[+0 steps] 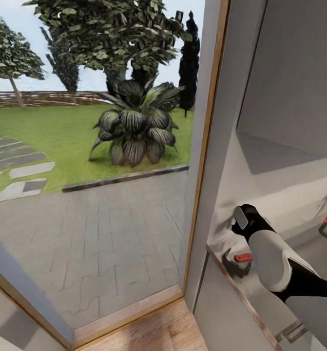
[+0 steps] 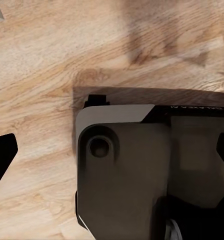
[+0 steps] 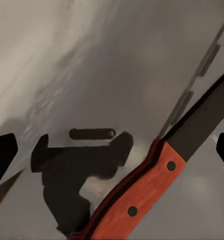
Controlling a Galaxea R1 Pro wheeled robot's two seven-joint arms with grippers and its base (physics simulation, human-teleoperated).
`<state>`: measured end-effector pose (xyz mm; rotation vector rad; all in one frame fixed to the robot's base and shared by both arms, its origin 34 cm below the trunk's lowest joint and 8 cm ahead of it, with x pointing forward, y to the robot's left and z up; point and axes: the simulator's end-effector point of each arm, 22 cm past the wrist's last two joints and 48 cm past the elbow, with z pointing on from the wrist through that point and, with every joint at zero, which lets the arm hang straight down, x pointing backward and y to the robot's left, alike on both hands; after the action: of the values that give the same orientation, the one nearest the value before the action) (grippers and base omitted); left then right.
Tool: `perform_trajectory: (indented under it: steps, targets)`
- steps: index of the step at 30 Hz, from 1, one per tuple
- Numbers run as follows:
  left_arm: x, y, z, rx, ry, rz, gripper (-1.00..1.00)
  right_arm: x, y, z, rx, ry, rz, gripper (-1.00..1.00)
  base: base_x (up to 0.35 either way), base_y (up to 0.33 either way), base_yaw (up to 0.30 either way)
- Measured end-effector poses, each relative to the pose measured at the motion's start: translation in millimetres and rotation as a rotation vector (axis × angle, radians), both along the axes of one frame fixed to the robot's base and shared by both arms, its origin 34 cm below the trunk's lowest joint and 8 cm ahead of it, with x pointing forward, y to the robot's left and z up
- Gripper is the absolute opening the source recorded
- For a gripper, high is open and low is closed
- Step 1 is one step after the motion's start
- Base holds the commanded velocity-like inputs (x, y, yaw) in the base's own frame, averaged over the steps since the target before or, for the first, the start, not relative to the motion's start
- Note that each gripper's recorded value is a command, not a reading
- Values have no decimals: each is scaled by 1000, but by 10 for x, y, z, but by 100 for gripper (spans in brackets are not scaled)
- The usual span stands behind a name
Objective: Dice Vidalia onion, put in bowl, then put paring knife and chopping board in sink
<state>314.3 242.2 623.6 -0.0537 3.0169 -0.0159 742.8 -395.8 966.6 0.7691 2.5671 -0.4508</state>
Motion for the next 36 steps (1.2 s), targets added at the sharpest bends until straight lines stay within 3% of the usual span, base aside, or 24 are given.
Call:
perform_trajectory:
  steps: [6,19,36]
  targets:
    - [-7,11,-1,2,2,0,100,-21,-88,-7,-1,0,-9,100,1,0,0]
    - [-10,13,-2,2,3,0,100,2,-30,-70,36,-11,12,100,0,0,0]
    - [-13,49,-2,6,4,1,100,-11,-16,-95,39,-5,15,100,-56,-36,0]
